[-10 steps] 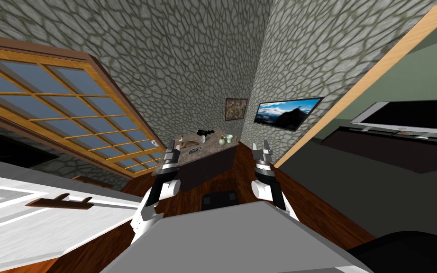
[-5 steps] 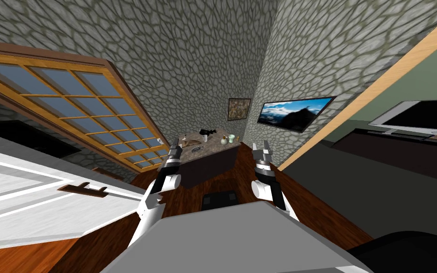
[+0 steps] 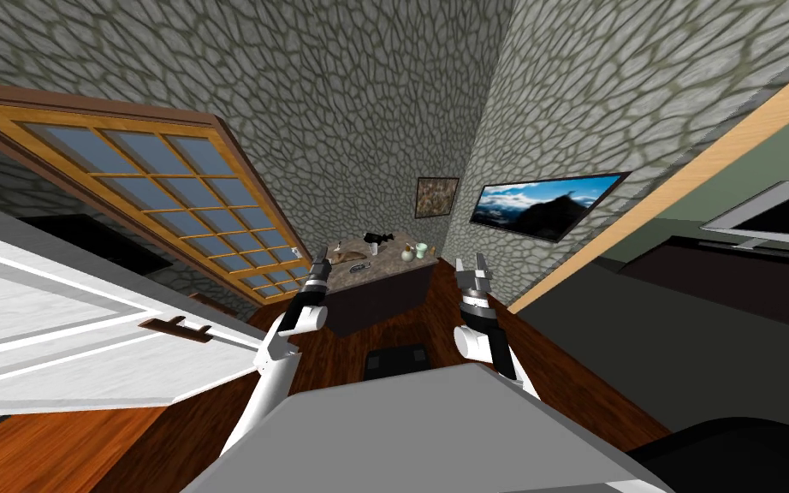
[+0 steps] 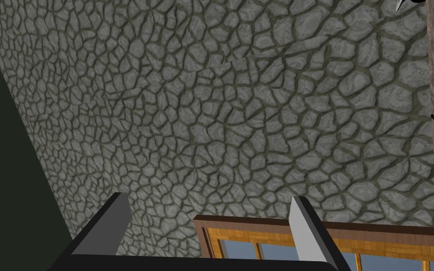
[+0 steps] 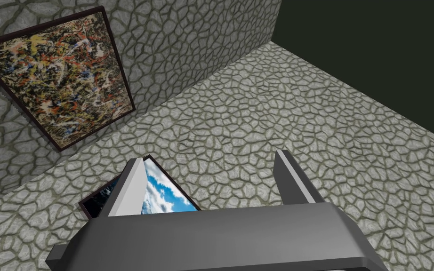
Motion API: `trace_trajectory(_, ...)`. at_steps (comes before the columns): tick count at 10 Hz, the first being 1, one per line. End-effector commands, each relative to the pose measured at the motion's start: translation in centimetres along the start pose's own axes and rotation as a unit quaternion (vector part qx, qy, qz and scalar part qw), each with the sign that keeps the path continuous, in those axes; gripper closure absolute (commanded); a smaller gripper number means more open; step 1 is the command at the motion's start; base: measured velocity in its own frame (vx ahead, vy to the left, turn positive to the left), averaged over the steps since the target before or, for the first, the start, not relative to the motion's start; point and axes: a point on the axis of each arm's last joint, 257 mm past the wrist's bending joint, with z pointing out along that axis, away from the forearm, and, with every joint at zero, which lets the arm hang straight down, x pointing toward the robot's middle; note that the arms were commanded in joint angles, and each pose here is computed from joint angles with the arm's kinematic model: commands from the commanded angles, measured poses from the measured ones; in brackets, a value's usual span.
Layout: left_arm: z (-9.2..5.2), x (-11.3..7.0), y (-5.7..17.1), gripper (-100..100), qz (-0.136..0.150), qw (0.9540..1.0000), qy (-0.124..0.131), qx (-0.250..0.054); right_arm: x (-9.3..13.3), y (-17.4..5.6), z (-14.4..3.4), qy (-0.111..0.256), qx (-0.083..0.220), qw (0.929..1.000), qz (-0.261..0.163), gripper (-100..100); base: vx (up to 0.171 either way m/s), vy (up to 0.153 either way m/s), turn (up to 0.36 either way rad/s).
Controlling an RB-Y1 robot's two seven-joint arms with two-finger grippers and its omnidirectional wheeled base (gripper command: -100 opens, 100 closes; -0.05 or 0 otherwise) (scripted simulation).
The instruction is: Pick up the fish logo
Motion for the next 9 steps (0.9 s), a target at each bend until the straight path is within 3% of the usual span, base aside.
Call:
trace_trajectory(1,1.3,0.3,1.4,-100,0.004,0.9997,0.007,-0.022,0.0,0.0,0.0,0.000,0.000,1.0000,0.000,0,-0.005,-0.005,0.112)
trace_trajectory(2,1.4,0.4,1.9,-100,0.003,0.9995,0.009,-0.031,0.0,0.0,0.0,0.000,0.000,1.0000,0.000,0,-0.004,-0.011,0.096)
trace_trajectory(3,2.7,0.3,2.6,-100,0.006,0.9990,0.013,-0.042,0.0,0.0,0.0,0.000,0.000,1.0000,0.000,0,-0.005,-0.015,0.130)
trace_trajectory(5,2.7,0.5,3.4,-100,0.006,0.9981,0.016,-0.058,0.0,0.0,0.0,0.000,0.000,1.0000,0.000,0,0.000,-0.011,0.026)
trace_trajectory(6,3.9,0.4,4.4,-100,0.009,0.9970,0.020,-0.075,0.0,0.0,0.0,0.000,0.000,1.0000,0.000,0,0.000,-0.014,0.114)
trace_trajectory(9,5.1,0.5,6.1,-100,0.011,0.9937,0.028,-0.108,0.0,0.0,0.0,0.000,0.000,1.0000,0.000,0,0.006,-0.021,0.090)
